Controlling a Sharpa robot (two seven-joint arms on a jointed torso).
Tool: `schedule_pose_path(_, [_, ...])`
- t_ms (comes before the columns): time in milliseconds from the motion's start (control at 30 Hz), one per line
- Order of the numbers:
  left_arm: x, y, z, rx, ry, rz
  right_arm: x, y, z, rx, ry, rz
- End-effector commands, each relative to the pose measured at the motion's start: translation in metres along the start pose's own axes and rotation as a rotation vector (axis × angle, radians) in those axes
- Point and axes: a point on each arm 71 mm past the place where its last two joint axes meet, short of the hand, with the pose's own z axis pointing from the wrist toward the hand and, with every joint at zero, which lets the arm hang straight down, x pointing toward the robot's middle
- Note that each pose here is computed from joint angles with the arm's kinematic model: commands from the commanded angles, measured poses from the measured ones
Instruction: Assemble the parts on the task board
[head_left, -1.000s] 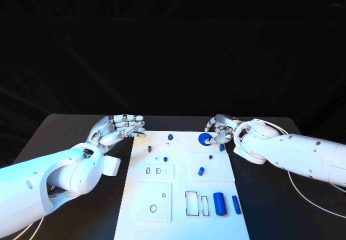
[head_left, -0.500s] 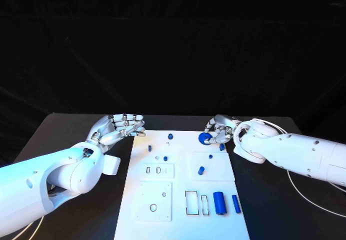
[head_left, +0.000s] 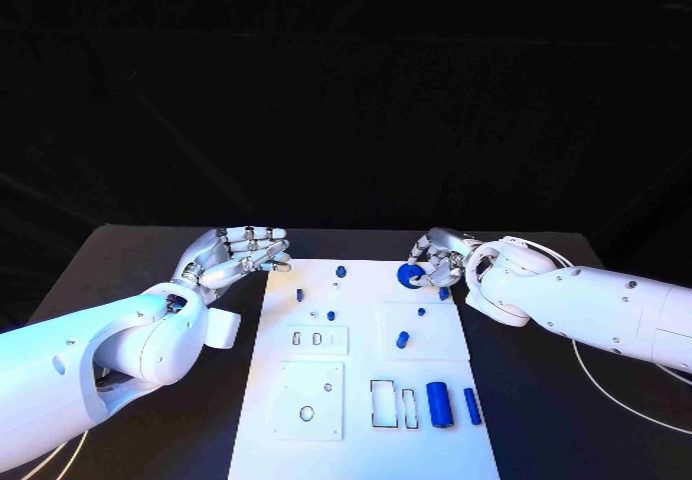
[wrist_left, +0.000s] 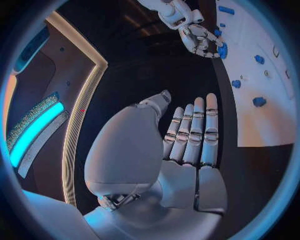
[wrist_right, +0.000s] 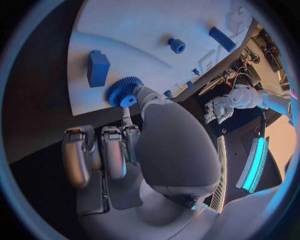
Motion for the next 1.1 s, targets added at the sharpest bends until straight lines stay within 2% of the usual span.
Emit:
schedule_pose_path(33, [0.002,-0.0012,0.0005,0.007,0.018,-0.005,0.0,0.006,-0.002,-0.052,-0.055,-0.057])
schedule_pose_path(200, [0.0021,-0.0009,0.0008,0.006,0.019,-0.005,-0.001,0.018,-0.004,-0.105,-0.108,-0.078])
schedule_pose_path(500, [0.0026,-0.0006,0.0012,0.003,0.02,-0.006,0.003,0.053,-0.009,-0.199,-0.147,-0.09])
schedule_pose_path(800, [0.0049,-0.0003,0.0021,0.002,0.025,-0.008,0.019,0.108,-0.005,-0.296,-0.144,-0.114])
schedule_pose_path(1100, [0.0061,-0.0003,0.0025,0.003,0.028,-0.01,0.034,0.127,0.007,-0.305,-0.128,-0.134])
